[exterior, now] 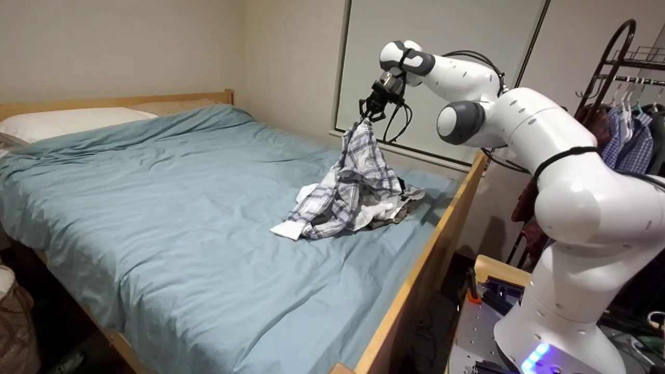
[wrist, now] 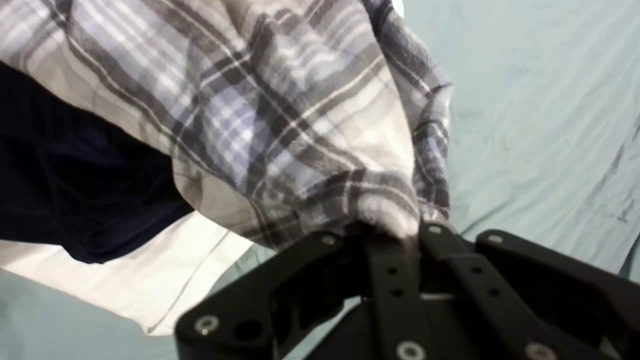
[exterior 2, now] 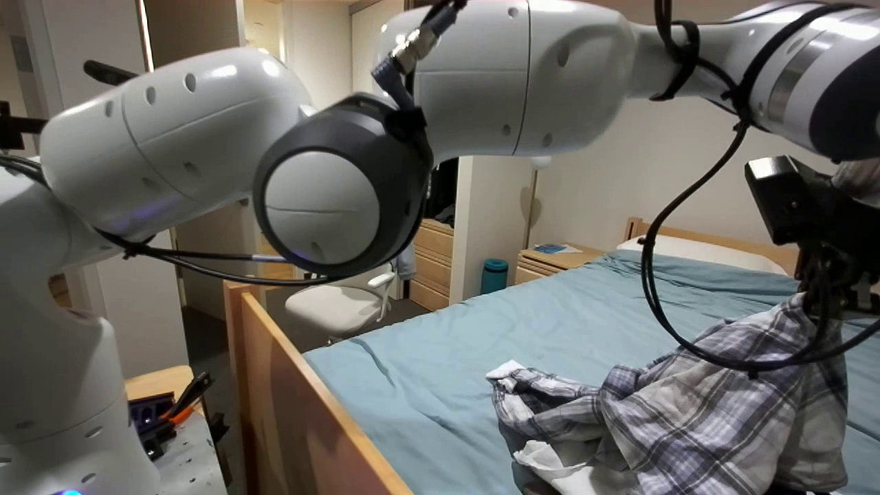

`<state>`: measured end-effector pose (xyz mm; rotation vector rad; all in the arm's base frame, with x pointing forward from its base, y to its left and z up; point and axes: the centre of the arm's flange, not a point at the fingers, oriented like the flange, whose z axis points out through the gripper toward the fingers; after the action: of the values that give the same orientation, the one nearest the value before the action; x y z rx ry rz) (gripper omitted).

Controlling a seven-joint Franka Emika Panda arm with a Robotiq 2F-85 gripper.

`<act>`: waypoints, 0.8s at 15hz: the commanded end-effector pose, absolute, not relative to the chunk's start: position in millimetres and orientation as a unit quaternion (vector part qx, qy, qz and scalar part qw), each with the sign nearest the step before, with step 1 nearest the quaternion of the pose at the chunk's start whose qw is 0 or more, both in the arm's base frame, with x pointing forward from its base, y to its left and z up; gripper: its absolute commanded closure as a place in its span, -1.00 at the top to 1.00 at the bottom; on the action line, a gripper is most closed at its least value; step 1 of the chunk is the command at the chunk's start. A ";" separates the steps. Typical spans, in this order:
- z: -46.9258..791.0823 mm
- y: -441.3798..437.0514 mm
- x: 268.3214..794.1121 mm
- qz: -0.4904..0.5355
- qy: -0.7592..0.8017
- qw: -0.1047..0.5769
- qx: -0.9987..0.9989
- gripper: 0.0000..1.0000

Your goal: Put the checked object on top of the white object

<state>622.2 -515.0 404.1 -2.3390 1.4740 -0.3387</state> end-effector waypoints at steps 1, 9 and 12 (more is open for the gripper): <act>373.2 -478.7 587.9 -0.168 0.450 0.153 -0.864 -0.85; 341.9 -478.0 557.8 -0.089 0.271 0.100 -0.953 -0.35; 340.4 -480.7 548.5 -0.057 0.251 0.084 -0.963 -0.03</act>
<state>610.7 -521.2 350.3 -2.8074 0.8298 -0.2306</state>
